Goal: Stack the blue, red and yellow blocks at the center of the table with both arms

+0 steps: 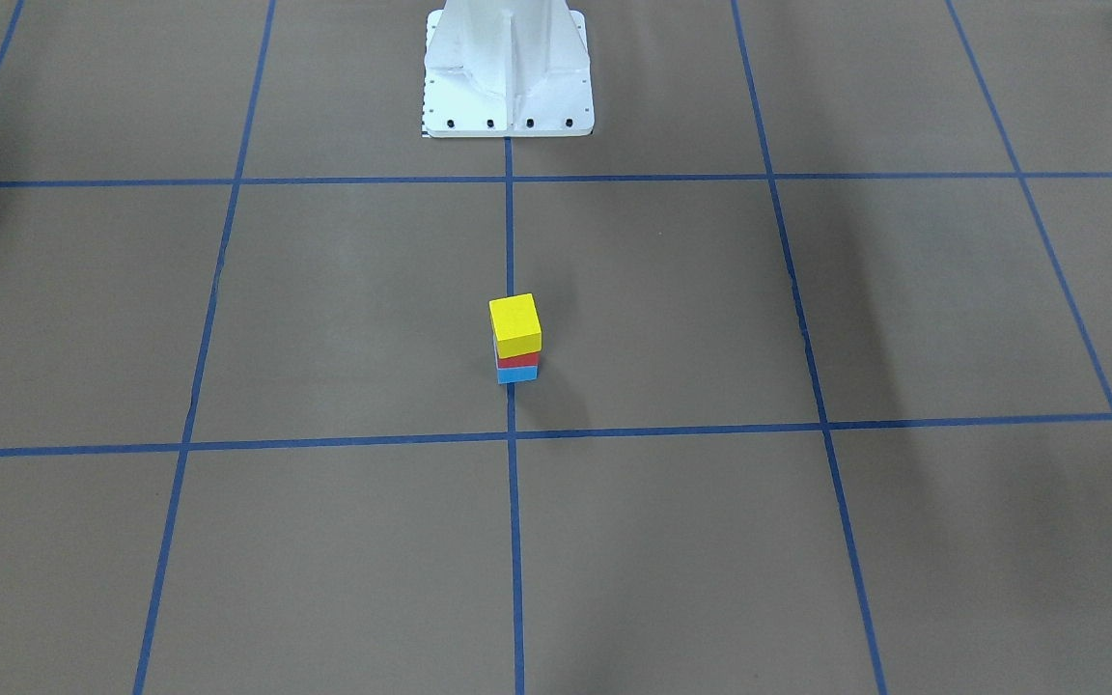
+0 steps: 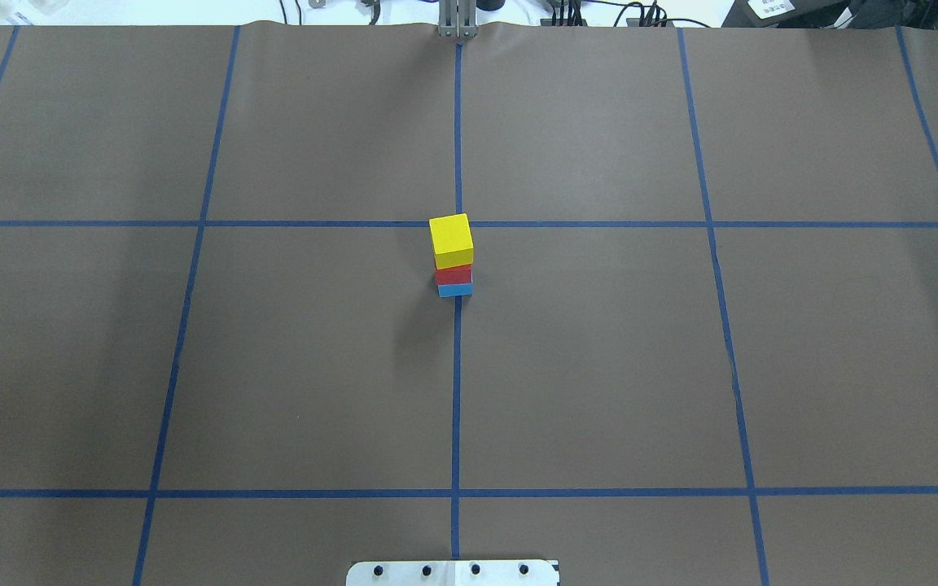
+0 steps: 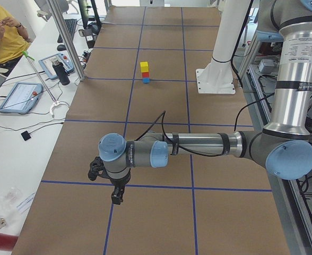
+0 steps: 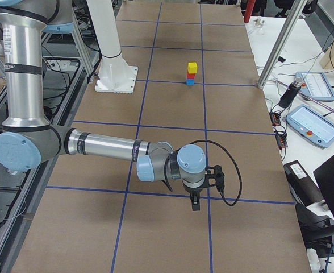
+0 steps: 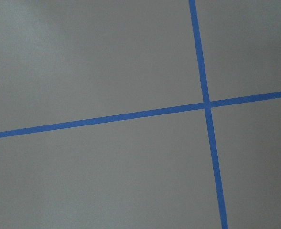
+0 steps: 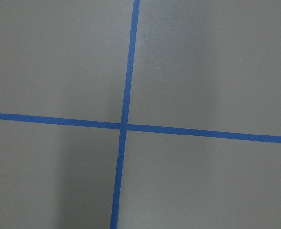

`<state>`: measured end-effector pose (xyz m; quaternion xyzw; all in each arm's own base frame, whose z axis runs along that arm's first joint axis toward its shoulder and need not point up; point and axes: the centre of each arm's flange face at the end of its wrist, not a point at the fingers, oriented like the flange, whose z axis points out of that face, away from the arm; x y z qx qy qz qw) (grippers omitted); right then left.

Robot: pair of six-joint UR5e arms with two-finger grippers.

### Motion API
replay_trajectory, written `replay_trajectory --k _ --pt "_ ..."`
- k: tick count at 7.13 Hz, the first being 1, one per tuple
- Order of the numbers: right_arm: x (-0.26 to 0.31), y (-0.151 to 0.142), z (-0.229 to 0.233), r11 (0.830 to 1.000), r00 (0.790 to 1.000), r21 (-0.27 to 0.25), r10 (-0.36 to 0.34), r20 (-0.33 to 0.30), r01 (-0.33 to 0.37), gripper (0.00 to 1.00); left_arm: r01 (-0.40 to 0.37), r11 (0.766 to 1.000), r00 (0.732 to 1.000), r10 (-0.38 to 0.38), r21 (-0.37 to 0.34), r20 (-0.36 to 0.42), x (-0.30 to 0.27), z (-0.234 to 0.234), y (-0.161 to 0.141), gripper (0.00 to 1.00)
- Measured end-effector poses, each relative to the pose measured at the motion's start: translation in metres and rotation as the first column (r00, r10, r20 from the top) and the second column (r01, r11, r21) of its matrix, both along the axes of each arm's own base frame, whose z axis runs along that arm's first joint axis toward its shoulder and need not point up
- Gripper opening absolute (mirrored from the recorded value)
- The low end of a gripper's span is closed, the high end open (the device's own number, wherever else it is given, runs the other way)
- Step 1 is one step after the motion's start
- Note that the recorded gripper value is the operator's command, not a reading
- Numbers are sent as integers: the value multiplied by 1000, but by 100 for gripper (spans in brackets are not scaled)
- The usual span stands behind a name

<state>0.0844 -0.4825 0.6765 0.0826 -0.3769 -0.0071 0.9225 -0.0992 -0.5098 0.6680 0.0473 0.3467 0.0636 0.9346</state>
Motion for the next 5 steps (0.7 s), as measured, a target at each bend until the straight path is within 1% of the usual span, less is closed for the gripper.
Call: replay_trajectory --k 2,5 --pt "0 1 1 1000 1000 -2 0 -1 0 100 0 999 1000 0 33 2 1 9 16 100" --pt "0 1 0 1000 1000 0 0 -1 0 100 2 999 1000 -2 47 3 2 15 24 100"
